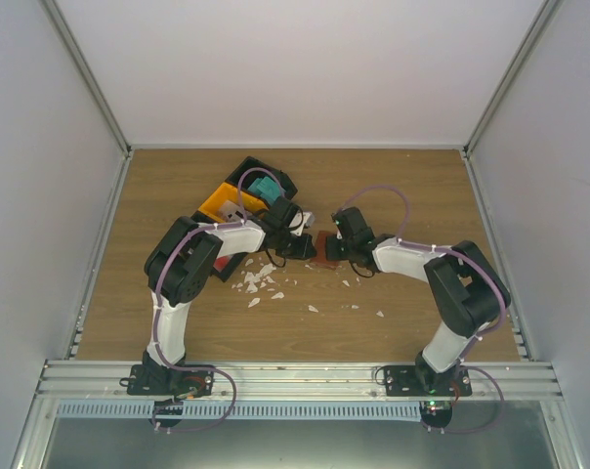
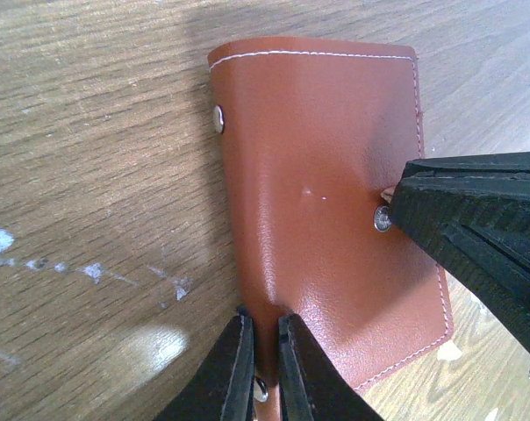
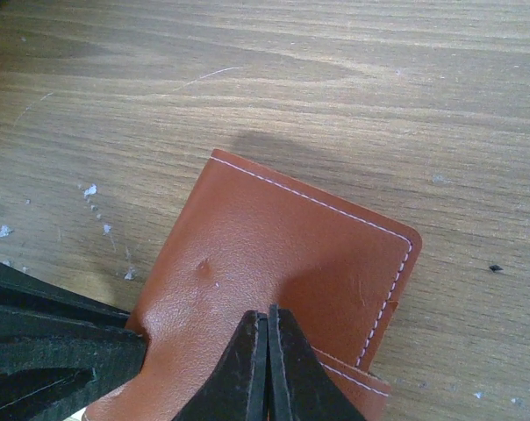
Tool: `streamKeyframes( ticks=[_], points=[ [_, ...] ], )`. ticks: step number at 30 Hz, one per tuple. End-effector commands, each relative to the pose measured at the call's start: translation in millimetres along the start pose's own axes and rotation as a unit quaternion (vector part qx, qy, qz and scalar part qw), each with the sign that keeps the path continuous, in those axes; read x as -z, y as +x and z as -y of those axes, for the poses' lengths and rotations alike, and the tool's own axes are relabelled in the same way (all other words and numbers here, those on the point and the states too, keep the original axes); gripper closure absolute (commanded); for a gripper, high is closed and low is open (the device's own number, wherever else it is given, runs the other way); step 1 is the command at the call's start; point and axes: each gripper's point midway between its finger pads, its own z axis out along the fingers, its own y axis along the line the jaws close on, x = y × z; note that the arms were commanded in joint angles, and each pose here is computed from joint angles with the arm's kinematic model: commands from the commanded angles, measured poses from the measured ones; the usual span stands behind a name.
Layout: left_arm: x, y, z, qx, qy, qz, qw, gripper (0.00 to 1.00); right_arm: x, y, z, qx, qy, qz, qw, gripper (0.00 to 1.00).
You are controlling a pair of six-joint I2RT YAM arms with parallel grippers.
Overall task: Put the credit cards into the card holder
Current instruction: Close the card holder at the center of the board.
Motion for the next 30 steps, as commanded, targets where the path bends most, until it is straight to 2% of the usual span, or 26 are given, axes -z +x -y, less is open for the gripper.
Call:
streamKeyframes(
  ticks=[1,15,30],
  points=[
    [-21,55,-31,0.035,-0.046,-0.089,0.994,0.90,-10,21,-3,0.011,-0.010,-0.026,1.000,1.00],
    [-21,56,-32,0.035,-0.047,-0.090,0.994,0.90,-10,48,-4,-0.001,-0.024,-0.059,0.998,0.99],
    [-23,57,-34,0.037,-0.049,-0.093,0.994,0.90,8,35,-5,-0.007,-0.022,-0.038,0.999,1.00]
  ],
)
